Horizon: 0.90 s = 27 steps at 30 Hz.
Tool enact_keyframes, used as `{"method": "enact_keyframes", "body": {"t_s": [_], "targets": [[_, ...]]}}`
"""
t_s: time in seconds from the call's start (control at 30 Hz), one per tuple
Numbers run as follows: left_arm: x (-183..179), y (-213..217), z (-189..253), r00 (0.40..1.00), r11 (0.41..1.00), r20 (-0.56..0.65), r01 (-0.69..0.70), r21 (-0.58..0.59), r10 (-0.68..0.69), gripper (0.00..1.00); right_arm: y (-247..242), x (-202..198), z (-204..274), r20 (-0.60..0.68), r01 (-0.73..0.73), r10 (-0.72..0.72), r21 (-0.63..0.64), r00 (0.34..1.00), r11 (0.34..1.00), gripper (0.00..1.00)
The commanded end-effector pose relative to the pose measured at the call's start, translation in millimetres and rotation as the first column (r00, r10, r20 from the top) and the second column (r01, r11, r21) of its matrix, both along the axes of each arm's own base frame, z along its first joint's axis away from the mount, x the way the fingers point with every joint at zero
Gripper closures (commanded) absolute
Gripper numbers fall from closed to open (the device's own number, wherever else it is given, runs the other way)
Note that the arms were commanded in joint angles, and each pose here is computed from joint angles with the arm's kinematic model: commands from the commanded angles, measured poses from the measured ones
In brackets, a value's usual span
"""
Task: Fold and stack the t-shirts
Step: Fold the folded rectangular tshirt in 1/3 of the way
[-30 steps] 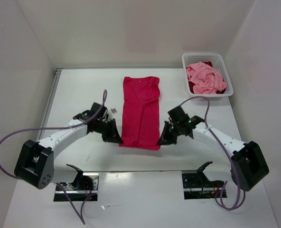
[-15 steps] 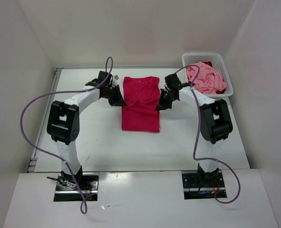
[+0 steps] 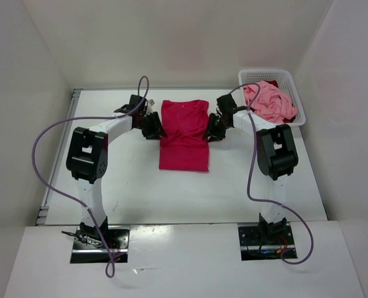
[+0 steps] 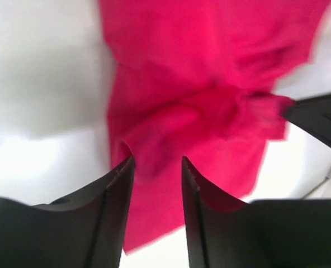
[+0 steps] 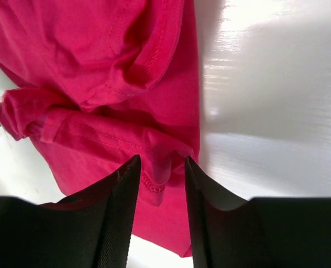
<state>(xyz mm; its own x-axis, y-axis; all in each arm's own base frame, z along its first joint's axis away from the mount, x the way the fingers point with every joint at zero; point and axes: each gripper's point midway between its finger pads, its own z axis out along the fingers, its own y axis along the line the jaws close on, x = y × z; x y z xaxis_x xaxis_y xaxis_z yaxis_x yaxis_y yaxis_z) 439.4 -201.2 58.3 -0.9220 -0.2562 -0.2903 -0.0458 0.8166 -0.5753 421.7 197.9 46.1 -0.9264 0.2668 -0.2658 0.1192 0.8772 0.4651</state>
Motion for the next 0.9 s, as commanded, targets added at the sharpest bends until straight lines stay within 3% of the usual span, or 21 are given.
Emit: {"method": "enact_keyframes", "body": {"t_s": [0.0, 0.1, 0.2, 0.23, 0.27, 0.3, 0.37, 0.5, 0.63, 0.77, 0.87], "targets": [[8.5, -1.9, 73.9, 0.978, 0.998, 0.206, 0.001, -0.069, 0.013, 0.53, -4.1, 17.6, 60.4, 0.163, 0.003, -0.005, 0.012, 0.987, 1.000, 0.56], [-7.3, -1.7, 76.8, 0.980, 0.996, 0.197, 0.017, -0.083, 0.000, 0.54, -4.4, 5.5, 78.4, 0.197, -0.011, 0.017, -0.033, 0.980, 0.999, 0.50], [-39.5, -15.9, 67.6, 0.986, 0.995, 0.164, 0.040, -0.095, -0.024, 0.60, -9.7, -7.0, 90.0, 0.219, -0.005, 0.020, -0.069, 0.975, 0.998, 0.52], [-54.6, -32.7, 62.9, 0.987, 0.992, 0.152, 0.077, -0.100, -0.061, 0.63, -5.8, -14.6, 86.7, 0.209, -0.020, 0.034, -0.072, 0.977, 0.997, 0.59], [-63.5, -43.6, 56.4, 0.986, 0.990, 0.146, 0.097, -0.107, -0.081, 0.66, 2.6, -20.3, 88.0, 0.210, -0.047, 0.057, -0.054, 0.976, 0.997, 0.77], [-86.5, -61.8, 42.9, 0.985, 0.984, 0.111, 0.143, -0.105, -0.131, 0.70, 11.7, -31.0, 83.4, 0.199, -0.078, 0.086, -0.047, 0.976, 0.996, 0.85], [-95.8, -75.6, 20.3, 0.987, 0.983, 0.061, 0.155, -0.097, -0.149, 0.79, 26.8, -38.3, 78.6, 0.197, -0.115, 0.114, -0.007, 0.974, 0.993, 0.99], [-95.9, -79.9, -4.2, 0.993, 0.988, 0.009, 0.114, -0.103, -0.114, 0.86, 40.8, -50.5, 55.0, 0.135, -0.151, 0.143, 0.051, 0.980, 0.987, 1.00], [-104.0, -70.2, -22.8, 0.996, 0.994, -0.018, 0.084, -0.068, -0.085, 0.88, 58.0, -59.6, 33.0, 0.096, -0.182, 0.174, 0.082, 0.980, 0.980, 1.00], [-130.3, -57.9, -47.7, 0.993, 0.997, -0.095, 0.063, -0.049, -0.068, 0.88, 71.7, -87.3, 7.8, 0.005, -0.190, 0.191, 0.153, 0.982, 0.970, 1.00], [-150.7, -53.4, -56.5, 0.988, 0.996, -0.144, 0.048, -0.072, -0.058, 0.88, 65.1, -103.9, -12.3, -0.051, -0.167, 0.174, 0.129, 0.983, 0.978, 1.00]]}}
